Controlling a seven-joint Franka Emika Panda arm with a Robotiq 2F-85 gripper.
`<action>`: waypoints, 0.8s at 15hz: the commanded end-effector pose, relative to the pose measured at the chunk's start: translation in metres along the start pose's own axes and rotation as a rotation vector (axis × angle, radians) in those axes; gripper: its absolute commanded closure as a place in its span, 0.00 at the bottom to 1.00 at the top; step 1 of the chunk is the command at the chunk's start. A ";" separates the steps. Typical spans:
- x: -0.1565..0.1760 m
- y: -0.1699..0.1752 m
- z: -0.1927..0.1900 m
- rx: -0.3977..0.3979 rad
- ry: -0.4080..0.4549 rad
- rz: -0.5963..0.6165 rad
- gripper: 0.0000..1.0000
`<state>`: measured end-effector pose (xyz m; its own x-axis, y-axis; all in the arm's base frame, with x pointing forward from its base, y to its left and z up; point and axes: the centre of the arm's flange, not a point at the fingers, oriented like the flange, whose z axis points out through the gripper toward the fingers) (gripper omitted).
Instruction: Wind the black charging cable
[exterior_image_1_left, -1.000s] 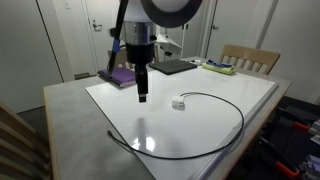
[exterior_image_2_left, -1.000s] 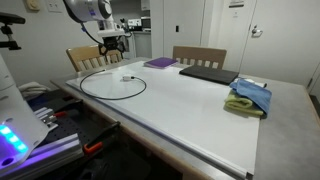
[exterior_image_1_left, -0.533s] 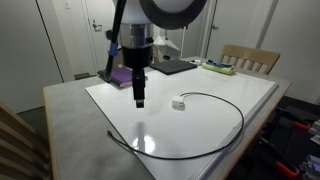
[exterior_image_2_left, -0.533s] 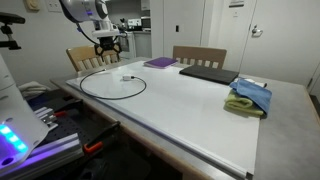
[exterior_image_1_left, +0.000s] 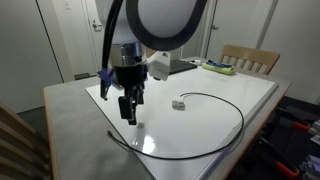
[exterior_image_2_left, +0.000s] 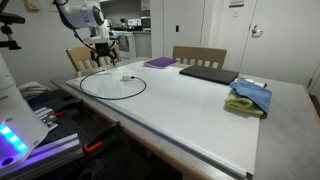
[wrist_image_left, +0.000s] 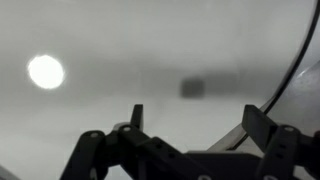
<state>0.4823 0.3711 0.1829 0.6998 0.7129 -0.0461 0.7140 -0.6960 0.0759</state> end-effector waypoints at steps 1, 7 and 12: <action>0.027 -0.013 0.017 0.004 0.014 0.052 0.00; 0.054 -0.038 0.015 -0.007 0.004 0.109 0.00; 0.063 -0.061 0.013 -0.020 0.052 0.205 0.00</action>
<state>0.4821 0.4450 0.1680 0.8033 0.5955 0.0074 0.5932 -0.8011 0.0797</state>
